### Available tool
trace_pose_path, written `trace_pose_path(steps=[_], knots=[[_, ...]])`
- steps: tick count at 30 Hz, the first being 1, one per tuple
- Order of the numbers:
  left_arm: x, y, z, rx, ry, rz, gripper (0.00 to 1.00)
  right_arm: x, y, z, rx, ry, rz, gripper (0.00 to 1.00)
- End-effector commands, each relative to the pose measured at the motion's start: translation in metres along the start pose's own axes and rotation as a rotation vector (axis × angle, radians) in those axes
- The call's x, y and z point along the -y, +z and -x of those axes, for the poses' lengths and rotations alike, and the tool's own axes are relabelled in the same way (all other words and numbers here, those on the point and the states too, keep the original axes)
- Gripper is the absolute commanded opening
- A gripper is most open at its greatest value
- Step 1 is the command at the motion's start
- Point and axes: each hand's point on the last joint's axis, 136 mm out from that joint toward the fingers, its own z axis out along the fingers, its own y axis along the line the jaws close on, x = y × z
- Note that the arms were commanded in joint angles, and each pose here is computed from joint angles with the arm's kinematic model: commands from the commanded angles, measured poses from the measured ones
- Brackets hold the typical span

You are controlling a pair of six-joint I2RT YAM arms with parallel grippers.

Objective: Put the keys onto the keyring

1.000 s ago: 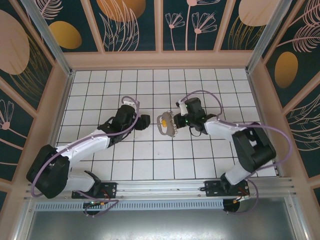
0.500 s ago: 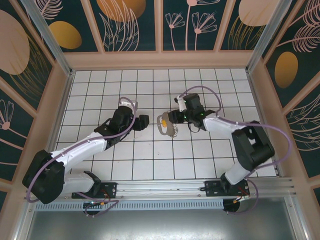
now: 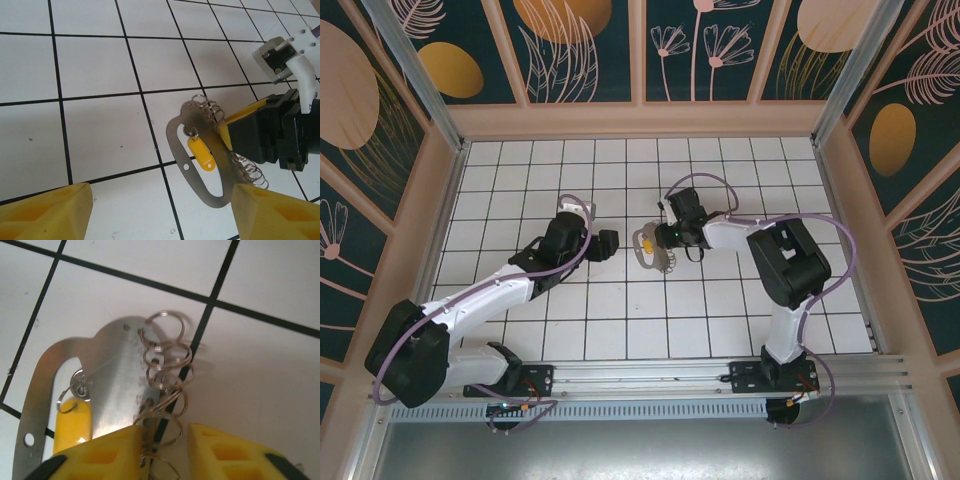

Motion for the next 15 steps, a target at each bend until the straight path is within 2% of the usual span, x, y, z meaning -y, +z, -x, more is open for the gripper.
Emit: trace_pose_path(steps=[1, 6, 11, 15], knots=[[-0.002, 0.003, -0.004, -0.007, 0.027, 0.013, 0.73, 0.000, 0.001, -0.009, -0.026, -0.032, -0.029, 0.20], [-0.002, 0.005, -0.006, -0.011, 0.026, 0.010, 0.71, -0.001, -0.005, -0.011, -0.007, -0.049, -0.034, 0.01], [0.001, 0.003, -0.005, -0.008, 0.023, -0.006, 0.69, -0.007, -0.017, -0.002, 0.052, -0.094, -0.022, 0.00], [0.000, -0.001, -0.004, -0.001, 0.023, -0.006, 0.69, -0.025, -0.041, 0.011, 0.148, -0.163, 0.039, 0.00]])
